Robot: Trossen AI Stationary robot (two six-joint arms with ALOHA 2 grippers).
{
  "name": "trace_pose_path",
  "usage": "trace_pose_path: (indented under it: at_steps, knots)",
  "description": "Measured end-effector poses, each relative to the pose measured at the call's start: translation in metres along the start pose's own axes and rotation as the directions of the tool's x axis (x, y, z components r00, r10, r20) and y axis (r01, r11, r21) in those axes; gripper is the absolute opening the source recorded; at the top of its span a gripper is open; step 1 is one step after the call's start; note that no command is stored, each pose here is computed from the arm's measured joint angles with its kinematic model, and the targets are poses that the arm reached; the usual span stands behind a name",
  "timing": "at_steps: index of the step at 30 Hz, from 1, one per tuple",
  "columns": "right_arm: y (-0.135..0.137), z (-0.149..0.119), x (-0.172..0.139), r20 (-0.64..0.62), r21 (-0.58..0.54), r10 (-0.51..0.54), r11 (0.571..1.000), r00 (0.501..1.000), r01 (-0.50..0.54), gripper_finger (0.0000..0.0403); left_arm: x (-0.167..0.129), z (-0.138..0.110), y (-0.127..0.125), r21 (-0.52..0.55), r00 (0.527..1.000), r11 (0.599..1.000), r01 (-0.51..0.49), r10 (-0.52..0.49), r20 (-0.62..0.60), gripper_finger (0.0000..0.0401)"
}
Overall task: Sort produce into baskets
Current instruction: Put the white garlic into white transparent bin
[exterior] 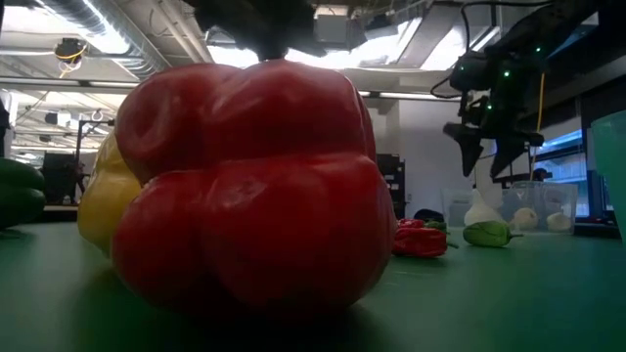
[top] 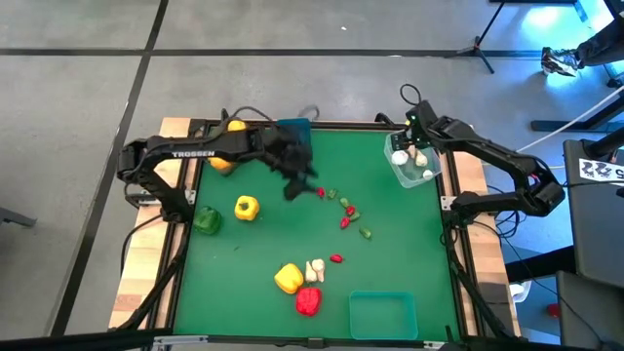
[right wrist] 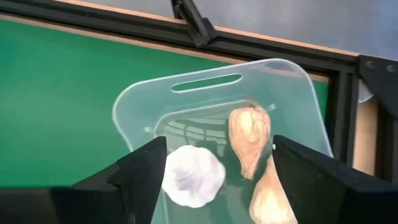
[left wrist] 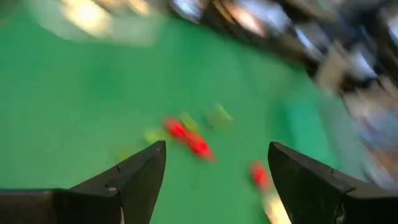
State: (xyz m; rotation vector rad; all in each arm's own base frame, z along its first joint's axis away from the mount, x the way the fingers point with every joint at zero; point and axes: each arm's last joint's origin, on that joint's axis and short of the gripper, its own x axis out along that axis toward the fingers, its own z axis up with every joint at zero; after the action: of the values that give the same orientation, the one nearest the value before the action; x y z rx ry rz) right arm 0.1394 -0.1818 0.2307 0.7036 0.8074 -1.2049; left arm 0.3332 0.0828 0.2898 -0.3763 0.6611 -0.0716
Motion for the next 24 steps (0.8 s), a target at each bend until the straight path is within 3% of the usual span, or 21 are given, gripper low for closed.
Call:
trace_pose_path:
  at_steps: [4,6,12,16,21,24]
  knots:
    - [0.000,0.000,-0.004,0.002,0.002,0.039,0.999,0.999,-0.039,0.0276,0.009,-0.025,-0.026,0.133,0.973,0.987,0.092,-0.061,-0.223,0.0279]
    - [0.000,0.000,-0.005,0.001,0.004,0.047,0.999,0.999,-0.047,0.0270,0.016,-0.035,-0.037,0.220,0.961,0.968,0.120,-0.057,-0.272,0.0279]
    - [0.002,0.000,-0.005,-0.011,0.002,0.097,0.995,0.995,-0.097,0.0261,0.039,-0.052,-0.069,0.536,0.958,0.805,0.254,-0.133,-0.255,0.0279]
    - [0.004,-0.001,-0.005,-0.038,-0.003,0.155,0.988,0.987,-0.156,0.0260,0.062,-0.055,-0.070,0.597,0.961,0.757,0.267,-0.164,-0.222,0.0279]
    - [0.005,-0.001,-0.005,-0.058,-0.031,0.201,0.979,0.978,-0.203,0.0260,0.100,-0.064,-0.063,0.591,0.943,0.735,0.333,-0.253,-0.216,0.0279]
    - [0.005,-0.002,-0.005,-0.065,-0.054,0.216,0.974,0.974,-0.219,0.0260,0.120,-0.072,-0.066,0.618,0.917,0.680,0.395,-0.330,-0.224,0.0279]
